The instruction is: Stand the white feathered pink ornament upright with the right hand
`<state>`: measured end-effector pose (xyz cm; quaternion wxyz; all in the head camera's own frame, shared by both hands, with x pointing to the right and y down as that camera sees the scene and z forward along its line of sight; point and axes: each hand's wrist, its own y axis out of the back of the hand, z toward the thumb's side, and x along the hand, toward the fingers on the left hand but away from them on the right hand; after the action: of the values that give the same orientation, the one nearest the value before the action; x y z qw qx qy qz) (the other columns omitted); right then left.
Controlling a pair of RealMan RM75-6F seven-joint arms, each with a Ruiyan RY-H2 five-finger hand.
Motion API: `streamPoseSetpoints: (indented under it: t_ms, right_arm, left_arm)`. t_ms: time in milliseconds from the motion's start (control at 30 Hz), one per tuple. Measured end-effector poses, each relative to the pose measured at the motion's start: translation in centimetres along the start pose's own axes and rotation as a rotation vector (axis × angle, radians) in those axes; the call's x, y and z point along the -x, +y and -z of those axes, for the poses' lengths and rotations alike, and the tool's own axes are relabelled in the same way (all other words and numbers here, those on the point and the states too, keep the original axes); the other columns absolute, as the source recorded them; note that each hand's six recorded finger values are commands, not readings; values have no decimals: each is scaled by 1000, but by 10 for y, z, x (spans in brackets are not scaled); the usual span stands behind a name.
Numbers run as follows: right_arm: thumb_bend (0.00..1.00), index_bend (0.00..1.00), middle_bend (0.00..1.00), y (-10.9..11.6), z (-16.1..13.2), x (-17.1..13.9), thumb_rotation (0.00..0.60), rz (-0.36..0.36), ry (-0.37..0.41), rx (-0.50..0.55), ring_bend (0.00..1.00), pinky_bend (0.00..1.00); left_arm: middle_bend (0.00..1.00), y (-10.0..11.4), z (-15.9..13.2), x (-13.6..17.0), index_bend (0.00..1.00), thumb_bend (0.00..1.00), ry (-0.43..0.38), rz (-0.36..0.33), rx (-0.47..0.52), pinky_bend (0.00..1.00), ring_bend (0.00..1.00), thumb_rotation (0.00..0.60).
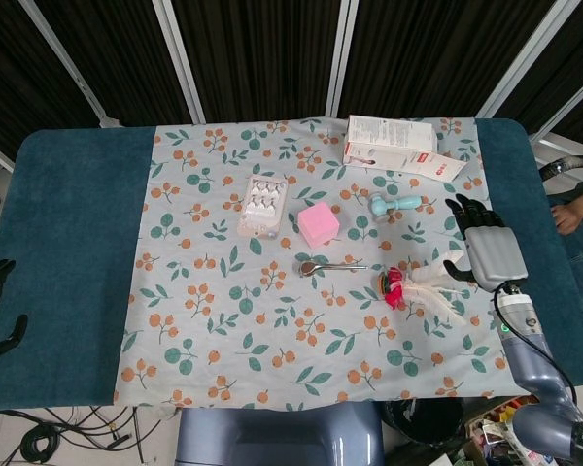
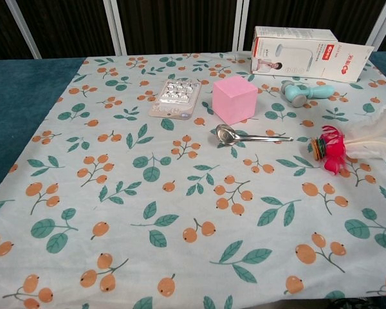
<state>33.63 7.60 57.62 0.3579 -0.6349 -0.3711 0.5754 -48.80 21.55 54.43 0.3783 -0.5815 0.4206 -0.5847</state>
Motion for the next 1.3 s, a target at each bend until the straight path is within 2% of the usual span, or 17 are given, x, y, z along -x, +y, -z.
streamPoseSetpoints:
  t_ms: [300,567,900,1300]
  right_arm:
    - [182,29,10,-11,-4,-10,600,-36,18,-45,50,136]
    - [183,193,15,-34,0,-19,600,-85,1,-79,50,136]
    - [183,383,18,-51,12,-20,600,-86,-28,-67,51,136]
    - [253,474,21,-53,21,-22,600,-73,-35,-56,53,136]
  left_arm:
    - [80,0,-1,0,66,388,2,2,3,0,0,600]
    - [80,0,0,0,66,388,2,1,12,0,0,600]
    - [80,0,1,0,66,388,5,5,15,0,0,600]
    - [80,-1,1,0,66,388,5,5,14,0,0,600]
